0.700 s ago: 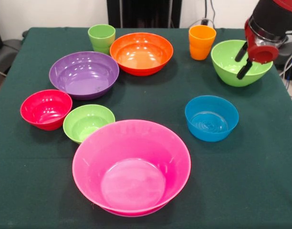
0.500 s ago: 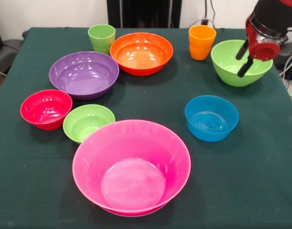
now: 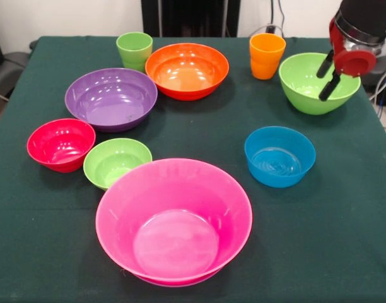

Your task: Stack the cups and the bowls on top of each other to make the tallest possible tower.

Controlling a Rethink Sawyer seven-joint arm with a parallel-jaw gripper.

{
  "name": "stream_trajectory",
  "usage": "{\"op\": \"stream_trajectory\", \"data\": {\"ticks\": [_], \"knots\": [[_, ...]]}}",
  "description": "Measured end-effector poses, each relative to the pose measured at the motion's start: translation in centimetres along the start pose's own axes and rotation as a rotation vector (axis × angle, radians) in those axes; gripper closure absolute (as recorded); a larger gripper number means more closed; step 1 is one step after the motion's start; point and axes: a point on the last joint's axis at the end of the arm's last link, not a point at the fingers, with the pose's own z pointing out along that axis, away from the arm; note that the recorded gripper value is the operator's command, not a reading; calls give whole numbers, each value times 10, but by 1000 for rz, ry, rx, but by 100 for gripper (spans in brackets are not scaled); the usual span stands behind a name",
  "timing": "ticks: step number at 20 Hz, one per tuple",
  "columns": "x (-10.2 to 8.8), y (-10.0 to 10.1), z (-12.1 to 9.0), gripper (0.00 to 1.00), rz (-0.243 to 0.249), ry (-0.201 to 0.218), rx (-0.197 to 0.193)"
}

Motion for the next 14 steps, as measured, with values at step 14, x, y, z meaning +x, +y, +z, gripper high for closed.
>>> {"op": "stream_trajectory", "data": {"ticks": [14], "knots": [[38, -7, 75, 0, -66, -51, -3]]}}
